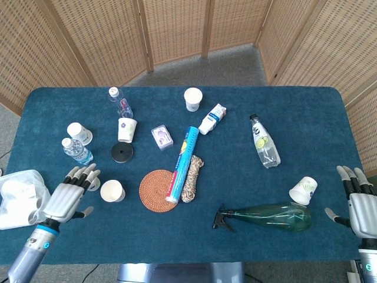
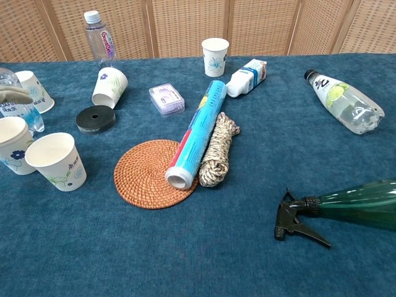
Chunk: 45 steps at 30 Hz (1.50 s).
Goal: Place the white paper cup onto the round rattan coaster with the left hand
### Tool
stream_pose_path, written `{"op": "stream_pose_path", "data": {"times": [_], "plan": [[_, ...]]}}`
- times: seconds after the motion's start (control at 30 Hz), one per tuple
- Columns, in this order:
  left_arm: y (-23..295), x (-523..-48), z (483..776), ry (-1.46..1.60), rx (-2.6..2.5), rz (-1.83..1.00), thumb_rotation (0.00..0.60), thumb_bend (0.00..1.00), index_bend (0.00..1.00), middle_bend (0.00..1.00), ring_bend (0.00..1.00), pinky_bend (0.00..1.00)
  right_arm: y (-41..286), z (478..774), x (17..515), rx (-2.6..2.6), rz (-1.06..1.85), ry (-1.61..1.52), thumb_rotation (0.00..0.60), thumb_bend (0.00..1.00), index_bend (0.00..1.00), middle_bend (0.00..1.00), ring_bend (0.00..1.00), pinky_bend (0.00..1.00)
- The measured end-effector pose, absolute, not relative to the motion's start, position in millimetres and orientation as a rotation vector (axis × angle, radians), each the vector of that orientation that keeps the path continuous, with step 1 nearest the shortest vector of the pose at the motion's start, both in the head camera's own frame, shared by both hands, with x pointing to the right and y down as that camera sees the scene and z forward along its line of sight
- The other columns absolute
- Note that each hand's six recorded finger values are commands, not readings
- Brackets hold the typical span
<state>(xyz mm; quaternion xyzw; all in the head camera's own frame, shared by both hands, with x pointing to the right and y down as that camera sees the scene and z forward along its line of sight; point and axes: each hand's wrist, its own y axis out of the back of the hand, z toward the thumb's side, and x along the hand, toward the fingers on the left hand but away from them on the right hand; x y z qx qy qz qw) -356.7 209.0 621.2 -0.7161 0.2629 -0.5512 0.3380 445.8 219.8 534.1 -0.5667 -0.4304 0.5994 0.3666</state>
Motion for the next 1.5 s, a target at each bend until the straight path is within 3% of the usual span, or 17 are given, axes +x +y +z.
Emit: {"op": "stream_pose_path", "data": {"times": [0.33,0.43,0.5,0.63,0.8,1.17,1.5], "plan": [[195,-328,649,0.631,-1.907,-1.44,0.6,0.28,0.0,0.0,0.0,0.01,218,531,448,-1.454,1.534,-1.123,0.6,0.0,0.0,0.0,0.0,0.23],[195,-319,654,0.613,-1.909,-1.436,0.6,0.28,0.02,0.0,0.0,0.09,218,531,449,-1.454,1.536,-1.129,0.6,0.0,0.0,0.0,0.0,0.23],[193,-312,656,0.615,-1.909,-1.421,0.6,0.28,0.1,0.08,0.04,0.2,218,530,449,-1.457,1.535,-1.133,0.6,0.0,0.0,0.0,0.0,0.23],[189,-302,658,0.627,-1.895,-1.384,0.6,0.29,0.33,0.34,0.28,0.38,218,530,449,-1.463,1.534,-1.133,0.6,0.0,0.0,0.0,0.0,0.23],[187,-295,662,0.63,-1.871,-1.366,0.6,0.29,0.38,0.47,0.4,0.43,218,528,450,-1.461,1.532,-1.14,0.6,0.0,0.0,0.0,0.0,0.23],[179,-286,655,0.701,-1.862,-1.32,0.6,0.29,0.35,0.46,0.41,0.43,218,527,450,-1.463,1.532,-1.144,0.6,0.0,0.0,0.0,0.0,0.23],[157,-246,645,0.735,-1.897,-1.213,0.6,0.29,0.32,0.44,0.39,0.43,217,528,450,-1.465,1.53,-1.147,0.6,0.0,0.0,0.0,0.0,0.23]]}}
